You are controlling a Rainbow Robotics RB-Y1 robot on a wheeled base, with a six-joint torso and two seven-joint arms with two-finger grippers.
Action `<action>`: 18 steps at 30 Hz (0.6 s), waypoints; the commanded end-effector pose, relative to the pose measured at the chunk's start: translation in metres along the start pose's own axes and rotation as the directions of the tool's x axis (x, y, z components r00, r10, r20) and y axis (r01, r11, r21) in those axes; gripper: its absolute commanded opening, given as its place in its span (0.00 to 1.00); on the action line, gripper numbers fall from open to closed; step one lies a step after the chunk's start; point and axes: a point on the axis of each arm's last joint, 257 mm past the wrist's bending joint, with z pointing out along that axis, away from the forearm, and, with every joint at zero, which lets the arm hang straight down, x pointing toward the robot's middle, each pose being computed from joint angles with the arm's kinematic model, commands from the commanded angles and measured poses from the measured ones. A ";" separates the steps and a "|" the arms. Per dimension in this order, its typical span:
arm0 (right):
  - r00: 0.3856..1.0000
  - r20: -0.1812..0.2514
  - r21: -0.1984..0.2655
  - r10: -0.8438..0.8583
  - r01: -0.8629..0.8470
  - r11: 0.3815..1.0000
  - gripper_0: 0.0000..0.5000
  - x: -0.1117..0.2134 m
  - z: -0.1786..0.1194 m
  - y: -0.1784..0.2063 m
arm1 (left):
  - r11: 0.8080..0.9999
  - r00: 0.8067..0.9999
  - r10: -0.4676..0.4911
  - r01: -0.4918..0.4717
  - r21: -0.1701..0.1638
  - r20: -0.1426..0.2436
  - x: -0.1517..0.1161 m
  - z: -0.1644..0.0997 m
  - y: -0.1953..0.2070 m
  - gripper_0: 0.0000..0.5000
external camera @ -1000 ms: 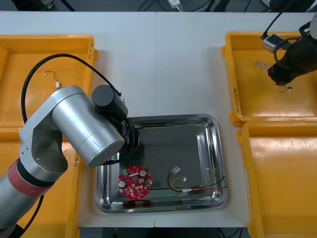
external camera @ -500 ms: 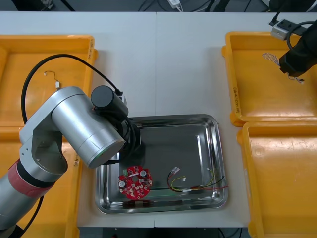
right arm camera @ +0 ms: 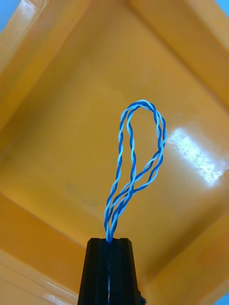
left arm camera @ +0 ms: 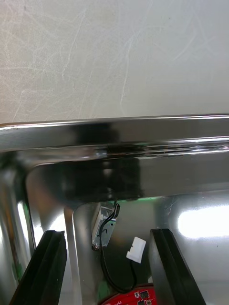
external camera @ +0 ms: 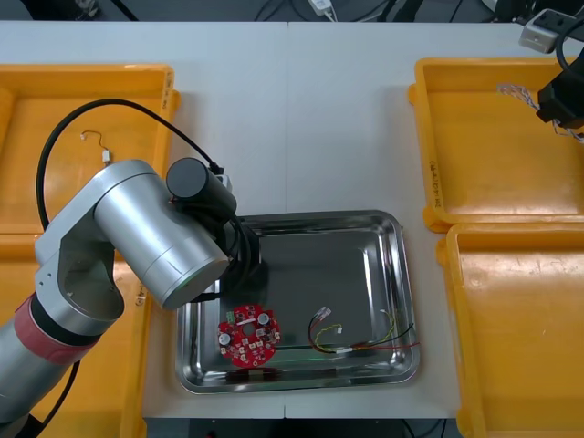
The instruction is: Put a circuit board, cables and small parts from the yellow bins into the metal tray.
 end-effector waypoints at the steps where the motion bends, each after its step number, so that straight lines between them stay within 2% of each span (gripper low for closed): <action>1: 0.999 0.034 0.065 0.000 -0.003 0.998 0.00 0.000 -0.024 -0.019 | 0.999 0.999 -0.031 0.030 0.025 0.024 -0.010 -0.014 0.002 1.00; 3: 0.999 0.039 0.065 -0.008 0.006 0.998 0.00 -0.002 -0.025 -0.018 | 0.999 0.999 -0.025 0.023 0.039 0.027 -0.019 -0.022 0.004 1.00; 6: 0.998 0.047 0.069 -0.029 0.026 0.997 0.00 -0.006 -0.028 -0.016 | 0.999 1.000 -0.011 0.009 0.043 0.029 -0.029 -0.036 0.008 1.00; 12: 0.988 0.079 0.099 -0.134 0.126 0.987 0.00 -0.032 -0.037 0.005 | 0.999 1.000 -0.008 0.007 0.046 0.007 -0.047 -0.067 0.020 1.00; 14: 0.981 0.098 0.087 -0.169 0.161 0.983 0.00 -0.041 -0.038 0.018 | 0.999 1.000 -0.008 0.008 0.042 0.001 -0.053 -0.076 0.025 1.00; 18: 0.960 0.160 0.036 -0.229 0.227 0.973 0.00 -0.054 -0.037 0.050 | 0.999 1.000 -0.006 0.007 0.043 -0.011 -0.064 -0.096 0.037 1.00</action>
